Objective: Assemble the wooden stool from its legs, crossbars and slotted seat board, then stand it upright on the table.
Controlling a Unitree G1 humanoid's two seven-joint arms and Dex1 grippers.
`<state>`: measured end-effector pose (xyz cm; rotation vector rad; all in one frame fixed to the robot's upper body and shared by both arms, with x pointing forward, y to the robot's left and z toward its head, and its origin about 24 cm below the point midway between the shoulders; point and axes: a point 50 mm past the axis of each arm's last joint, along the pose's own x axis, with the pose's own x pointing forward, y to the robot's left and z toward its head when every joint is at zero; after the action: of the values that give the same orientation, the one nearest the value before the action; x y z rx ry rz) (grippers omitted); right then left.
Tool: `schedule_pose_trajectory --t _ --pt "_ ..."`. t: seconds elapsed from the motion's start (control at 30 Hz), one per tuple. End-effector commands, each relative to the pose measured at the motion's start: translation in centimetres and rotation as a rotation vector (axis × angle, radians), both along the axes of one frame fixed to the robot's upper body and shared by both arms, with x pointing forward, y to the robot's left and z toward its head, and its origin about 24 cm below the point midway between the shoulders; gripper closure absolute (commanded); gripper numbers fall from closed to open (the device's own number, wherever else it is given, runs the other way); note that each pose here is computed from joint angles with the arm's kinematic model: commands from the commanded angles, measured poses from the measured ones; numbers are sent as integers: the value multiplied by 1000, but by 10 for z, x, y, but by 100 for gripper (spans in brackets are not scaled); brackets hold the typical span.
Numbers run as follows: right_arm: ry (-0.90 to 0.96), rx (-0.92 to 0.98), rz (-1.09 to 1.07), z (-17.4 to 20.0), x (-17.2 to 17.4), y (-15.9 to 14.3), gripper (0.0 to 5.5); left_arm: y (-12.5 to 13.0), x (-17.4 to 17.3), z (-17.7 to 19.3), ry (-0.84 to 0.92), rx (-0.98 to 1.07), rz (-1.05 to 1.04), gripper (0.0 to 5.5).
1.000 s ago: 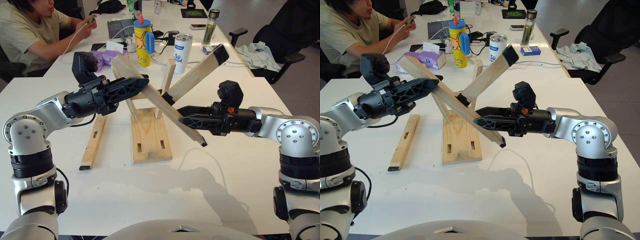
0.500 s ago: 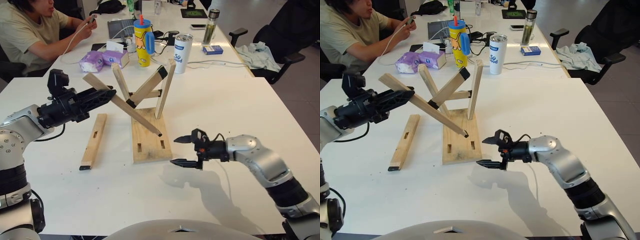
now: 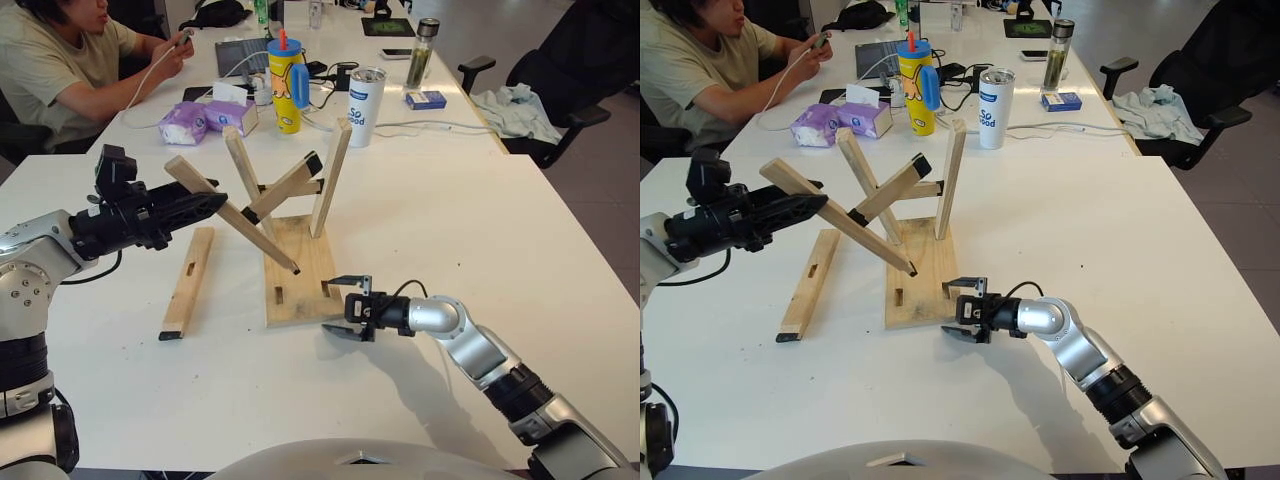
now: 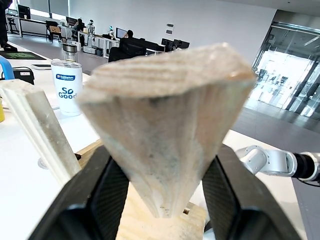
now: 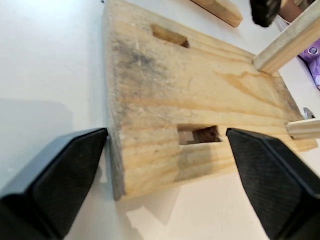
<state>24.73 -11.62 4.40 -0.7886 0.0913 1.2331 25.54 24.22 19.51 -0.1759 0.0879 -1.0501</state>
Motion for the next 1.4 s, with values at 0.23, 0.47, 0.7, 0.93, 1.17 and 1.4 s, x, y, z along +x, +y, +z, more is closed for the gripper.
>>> schedule_pose_trajectory --t 0.23,0.47,0.7,0.93,1.17,1.4 --pt "-8 -60 -51 5 19 -21 110 -11 -3 -12 -32 67 -46 349" --pt "26 -62 -76 -1 19 -23 110 -14 -6 -19 -22 120 -67 349" --pt "60 -59 -99 -6 17 -25 110 -11 -3 -20 -26 166 -65 349" --pt "74 -60 -98 -7 15 -23 110 -11 1 -25 -28 237 -76 349" --pt "131 -71 -72 -10 8 -19 110 -22 9 -18 -78 361 -124 349" --pt "290 1 -83 -16 -3 -10 110 -37 -7 -54 -4 488 -202 349"
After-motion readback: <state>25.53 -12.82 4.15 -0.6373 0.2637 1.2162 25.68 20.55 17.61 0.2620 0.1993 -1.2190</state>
